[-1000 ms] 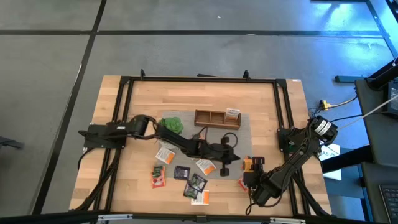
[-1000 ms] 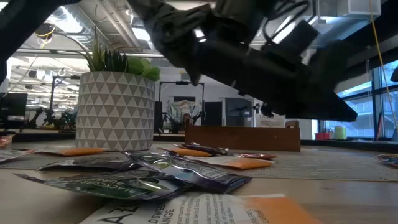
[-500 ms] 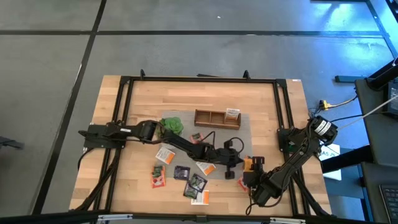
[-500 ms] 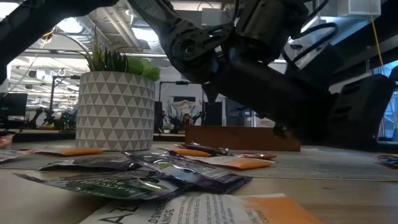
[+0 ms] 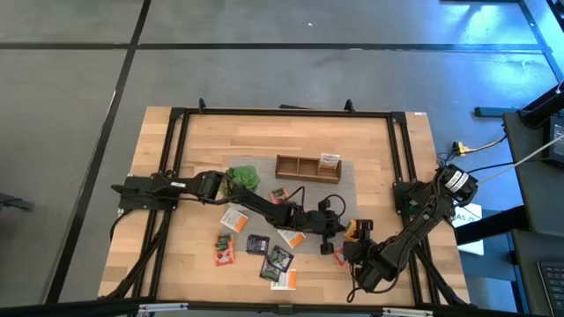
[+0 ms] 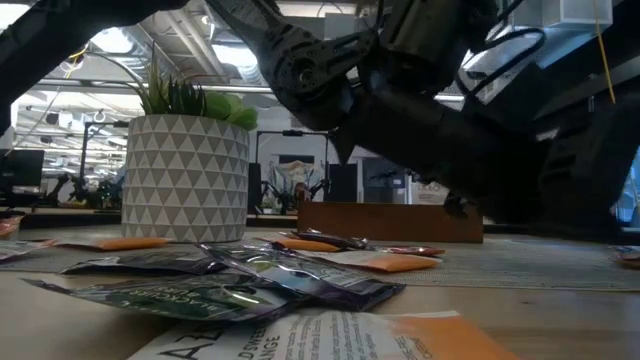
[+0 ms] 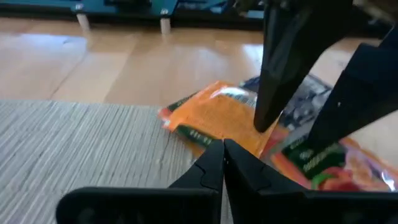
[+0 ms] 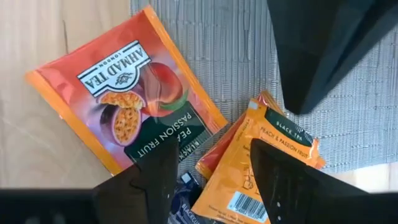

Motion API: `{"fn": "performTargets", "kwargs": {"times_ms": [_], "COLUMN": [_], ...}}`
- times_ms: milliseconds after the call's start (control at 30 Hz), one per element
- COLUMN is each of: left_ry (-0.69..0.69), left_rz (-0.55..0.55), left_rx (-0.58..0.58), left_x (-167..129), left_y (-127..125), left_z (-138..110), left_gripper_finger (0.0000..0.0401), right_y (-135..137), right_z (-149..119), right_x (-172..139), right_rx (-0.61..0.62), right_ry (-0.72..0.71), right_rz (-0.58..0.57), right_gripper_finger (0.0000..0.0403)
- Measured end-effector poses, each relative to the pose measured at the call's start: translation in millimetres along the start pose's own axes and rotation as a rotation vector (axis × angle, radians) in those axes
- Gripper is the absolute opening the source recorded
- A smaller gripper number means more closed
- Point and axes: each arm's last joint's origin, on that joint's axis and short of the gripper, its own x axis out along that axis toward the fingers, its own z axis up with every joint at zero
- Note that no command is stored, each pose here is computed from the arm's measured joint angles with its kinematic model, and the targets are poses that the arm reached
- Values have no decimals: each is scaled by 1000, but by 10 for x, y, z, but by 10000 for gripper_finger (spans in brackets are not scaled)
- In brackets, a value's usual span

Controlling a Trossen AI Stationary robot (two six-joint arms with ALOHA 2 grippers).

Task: Pick & Place Tea
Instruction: Put the orange tea bag into the middle section of the wooden organizer

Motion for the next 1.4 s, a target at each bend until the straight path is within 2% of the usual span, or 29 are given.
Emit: {"fn": "performTargets", "kwargs": {"times_ms": [133, 267, 833, 1400], "left_ry": [-43, -6, 68, 70], "left_rz": [-31, -27, -27, -37], "left_rx": [15, 24, 24, 29], "left_x": [26, 53, 34, 25], "left_y": [-39, -34, -86, -124], "left_z": [168, 98, 36, 29], "left_gripper_finger": [11, 8, 7, 6], "right_y": [-31, -54, -73, -110], "right_z": [-16, -49, -10, 31], "right_x": [-18, -4, 68, 97], "right_rx": [55, 146, 235, 257], "right_ry": [25, 51, 106, 144], "right_rz": [-32, -50, 15, 33], "right_gripper_finger": [202, 202, 199, 71]}}
